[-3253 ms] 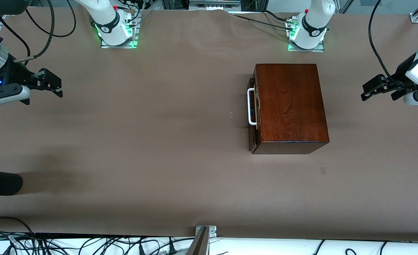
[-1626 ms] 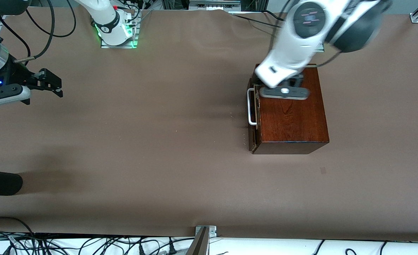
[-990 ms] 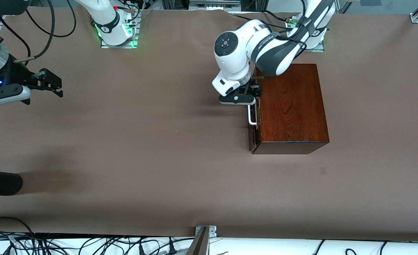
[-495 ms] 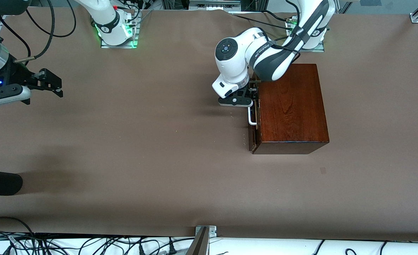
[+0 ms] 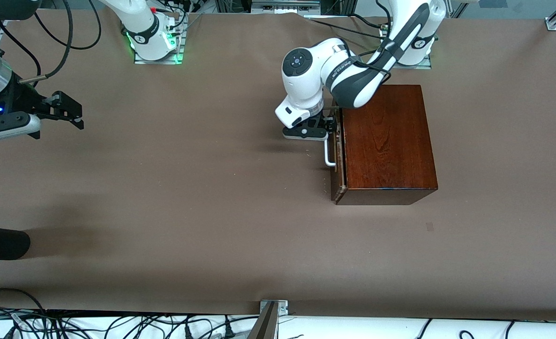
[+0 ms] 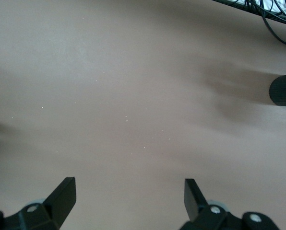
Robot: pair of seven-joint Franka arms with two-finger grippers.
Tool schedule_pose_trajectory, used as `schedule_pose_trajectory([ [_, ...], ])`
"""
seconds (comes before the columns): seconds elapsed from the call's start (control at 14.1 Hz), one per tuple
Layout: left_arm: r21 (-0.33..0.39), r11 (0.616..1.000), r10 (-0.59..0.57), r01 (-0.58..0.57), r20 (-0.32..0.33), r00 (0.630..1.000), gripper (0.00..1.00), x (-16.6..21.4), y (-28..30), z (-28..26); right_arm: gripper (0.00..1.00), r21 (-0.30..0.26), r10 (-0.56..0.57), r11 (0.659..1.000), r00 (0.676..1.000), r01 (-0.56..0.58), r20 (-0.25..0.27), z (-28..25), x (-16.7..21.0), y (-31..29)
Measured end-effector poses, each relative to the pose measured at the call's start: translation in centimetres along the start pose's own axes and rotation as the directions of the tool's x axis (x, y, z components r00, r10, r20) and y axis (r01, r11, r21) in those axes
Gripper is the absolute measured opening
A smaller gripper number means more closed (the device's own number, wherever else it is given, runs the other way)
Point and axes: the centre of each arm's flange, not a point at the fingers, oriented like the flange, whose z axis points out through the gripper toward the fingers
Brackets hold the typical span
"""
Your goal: Open drawer, take yellow block, close drawer
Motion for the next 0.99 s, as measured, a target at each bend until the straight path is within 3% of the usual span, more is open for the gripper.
schedule_pose_trajectory([
  [0.71,-0.032,0.998,-0.063,0.062,-0.044,0.997,1.00,-0.2,5.1,-0.5,1.00,0.000,0.003,1.000,1.000,-0.003,0.001,0.0,0.0,0.2],
  [0.99,-0.114,0.992,-0.064,0.056,-0.065,0.996,1.00,-0.5,8.3,-1.7,1.00,-0.001,0.007,1.000,1.000,-0.007,0.002,0.1,0.0,0.4],
])
